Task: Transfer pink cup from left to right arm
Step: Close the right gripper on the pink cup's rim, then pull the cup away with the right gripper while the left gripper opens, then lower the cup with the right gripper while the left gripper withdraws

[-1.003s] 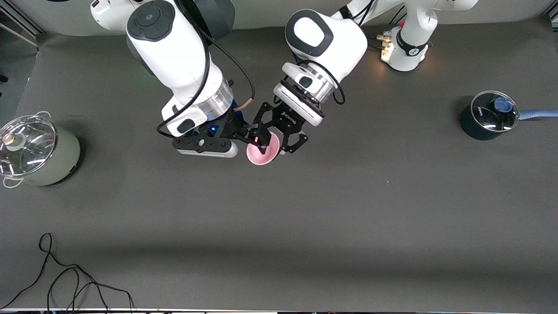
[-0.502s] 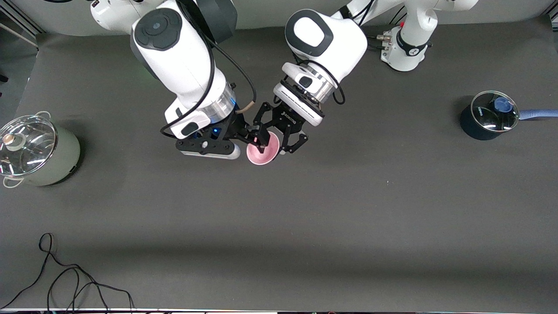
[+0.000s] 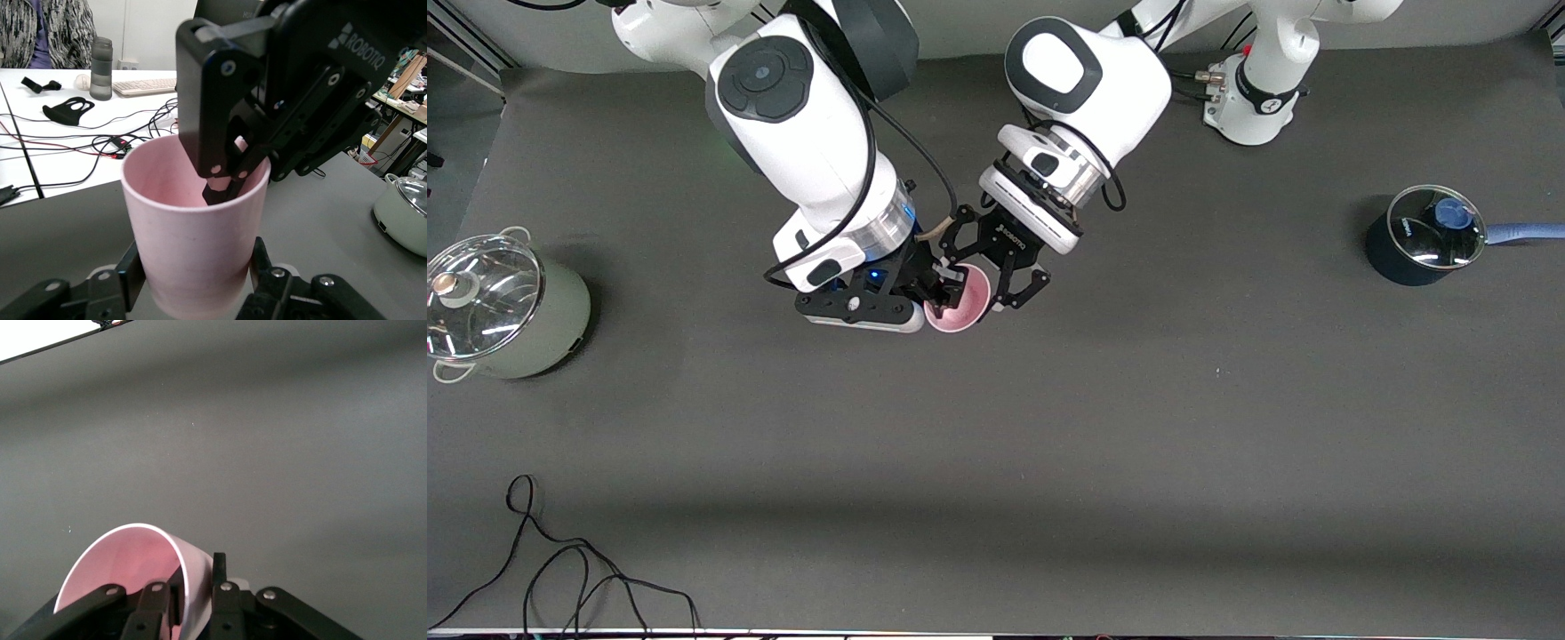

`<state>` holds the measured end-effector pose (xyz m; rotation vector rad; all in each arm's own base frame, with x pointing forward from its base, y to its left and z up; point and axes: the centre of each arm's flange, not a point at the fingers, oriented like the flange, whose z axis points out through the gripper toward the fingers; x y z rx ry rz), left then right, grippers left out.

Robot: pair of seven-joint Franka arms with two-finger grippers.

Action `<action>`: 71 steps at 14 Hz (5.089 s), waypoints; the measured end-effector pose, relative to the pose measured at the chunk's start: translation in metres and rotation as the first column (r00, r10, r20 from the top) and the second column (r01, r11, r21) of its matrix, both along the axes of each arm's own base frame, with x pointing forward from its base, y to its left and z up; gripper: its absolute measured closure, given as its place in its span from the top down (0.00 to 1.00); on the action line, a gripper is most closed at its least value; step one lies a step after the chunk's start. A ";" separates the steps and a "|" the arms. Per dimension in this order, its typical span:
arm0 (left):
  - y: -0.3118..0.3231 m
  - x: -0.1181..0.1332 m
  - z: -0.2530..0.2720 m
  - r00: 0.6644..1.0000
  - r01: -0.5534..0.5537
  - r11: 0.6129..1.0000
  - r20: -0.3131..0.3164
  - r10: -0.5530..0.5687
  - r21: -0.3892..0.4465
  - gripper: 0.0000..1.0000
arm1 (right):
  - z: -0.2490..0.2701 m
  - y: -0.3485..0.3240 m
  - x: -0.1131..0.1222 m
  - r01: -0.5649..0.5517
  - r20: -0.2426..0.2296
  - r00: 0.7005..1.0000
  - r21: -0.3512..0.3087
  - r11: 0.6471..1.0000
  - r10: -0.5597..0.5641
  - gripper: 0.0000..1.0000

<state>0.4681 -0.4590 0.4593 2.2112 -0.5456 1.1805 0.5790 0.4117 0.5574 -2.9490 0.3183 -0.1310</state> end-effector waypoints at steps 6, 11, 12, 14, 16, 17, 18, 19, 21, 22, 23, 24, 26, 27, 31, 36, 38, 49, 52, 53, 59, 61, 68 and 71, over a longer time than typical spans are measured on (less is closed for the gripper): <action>0.003 0.004 0.000 1.000 -0.013 1.000 -0.001 0.013 -0.002 0.99 | 0.000 -0.002 0.001 0.004 -0.002 1.000 -0.003 1.000 -0.004 0.04; 0.003 0.004 0.000 1.000 -0.022 1.000 -0.013 0.021 -0.013 1.00 | 0.001 -0.003 0.002 0.006 0.001 1.000 -0.003 1.000 -0.006 0.04; 0.003 0.004 0.000 1.000 -0.022 1.000 -0.014 0.022 -0.014 1.00 | 0.002 -0.005 0.003 0.010 0.003 1.000 -0.003 1.000 -0.010 0.04; 0.004 0.005 0.000 1.000 -0.025 1.000 -0.015 0.024 -0.014 1.00 | 0.005 -0.012 0.007 0.004 0.011 1.000 -0.006 1.000 -0.004 0.04; 0.012 0.011 -0.002 0.999 -0.049 0.999 -0.017 0.049 -0.010 1.00 | 0.010 -0.032 0.013 -0.030 0.000 1.000 -0.031 0.999 0.030 0.04; 0.020 0.020 -0.004 0.997 -0.079 0.997 -0.022 0.079 -0.008 1.00 | 0.015 -0.049 0.019 -0.048 -0.007 0.999 -0.043 0.998 0.048 0.04; 0.034 0.032 -0.008 0.993 -0.118 0.993 -0.029 0.118 -0.005 1.00 | 0.022 -0.070 0.025 -0.067 -0.008 0.998 -0.051 0.996 0.067 0.04; 0.050 0.047 -0.013 0.986 -0.161 0.987 -0.031 0.161 0.002 1.00 | 0.030 -0.094 0.030 -0.081 -0.016 0.997 -0.061 0.995 0.080 0.04; 0.089 0.077 -0.023 0.969 -0.244 0.969 -0.023 0.245 0.028 1.00 | 0.041 -0.148 0.040 -0.113 -0.041 0.993 -0.087 0.990 0.110 0.04; 0.107 0.090 -0.027 0.960 -0.280 0.959 -0.017 0.281 0.042 1.00 | 0.043 -0.177 0.046 -0.144 -0.049 0.989 -0.099 0.985 0.139 0.04; 0.124 0.101 -0.031 0.950 -0.311 0.949 -0.011 0.312 0.056 1.00 | 0.040 -0.207 0.052 -0.184 -0.061 0.982 -0.111 0.977 0.178 0.04; 0.138 0.109 -0.035 0.941 -0.336 0.939 -0.006 0.337 0.069 1.00 | 0.034 -0.235 0.058 -0.218 -0.074 0.975 -0.123 0.968 0.210 0.04; 0.160 0.121 -0.043 0.927 -0.373 0.923 0.000 0.374 0.092 1.00 | 0.013 -0.285 0.066 -0.259 -0.112 0.963 -0.144 0.955 0.244 0.04; 0.171 0.125 -0.046 0.921 -0.389 0.916 0.002 0.390 0.102 1.00 | -0.002 -0.306 0.069 -0.266 -0.120 0.961 -0.151 0.952 0.250 0.04; 0.210 0.143 -0.048 0.894 -0.446 0.888 0.008 0.448 0.110 1.00 | -0.088 -0.336 0.066 -0.238 -0.077 0.970 -0.156 0.959 0.229 0.04; 0.276 0.174 -0.045 0.871 -0.490 0.867 0.017 0.490 0.097 1.00 | -0.203 -0.351 0.036 -0.209 -0.040 0.978 -0.176 0.962 0.205 0.04; 0.305 0.186 -0.043 0.867 -0.497 0.865 0.008 0.497 0.075 1.00 | -0.229 -0.354 0.027 -0.205 -0.037 0.979 -0.183 0.962 0.201 0.04; 0.420 0.223 -0.038 0.911 -0.411 0.904 -0.083 0.404 -0.118 1.00 | -0.308 -0.398 0.028 -0.241 -0.042 0.970 -0.247 0.939 0.238 0.04; 0.449 0.230 -0.032 0.923 -0.380 0.904 -0.139 0.358 -0.197 1.00 | -0.318 -0.418 0.023 -0.251 -0.045 0.968 -0.255 0.934 0.248 0.04; 0.454 0.231 -0.030 0.923 -0.377 0.903 -0.160 0.349 -0.207 1.00 | -0.319 -0.421 0.022 -0.250 -0.047 0.968 -0.255 0.934 0.247 0.04; 0.477 0.234 -0.002 0.882 -0.322 0.937 -0.403 0.244 -0.136 1.00 | -0.324 -0.423 0.020 -0.251 -0.047 0.968 -0.258 0.933 0.247 0.04; 0.482 0.233 0.015 0.843 -0.297 0.954 -0.479 0.246 -0.033 1.00 | -0.326 -0.423 0.020 -0.252 -0.050 0.968 -0.258 0.933 0.248 0.11; 0.482 0.215 0.048 0.609 -0.269 0.899 -0.662 0.437 0.346 1.00 | -0.315 -0.421 0.021 -0.254 -0.057 0.967 -0.247 0.935 0.248 0.83; 0.476 0.201 0.052 0.528 -0.236 0.852 -0.675 0.516 0.467 1.00 | -0.260 -0.416 0.025 -0.262 -0.091 0.964 -0.197 0.945 0.248 1.00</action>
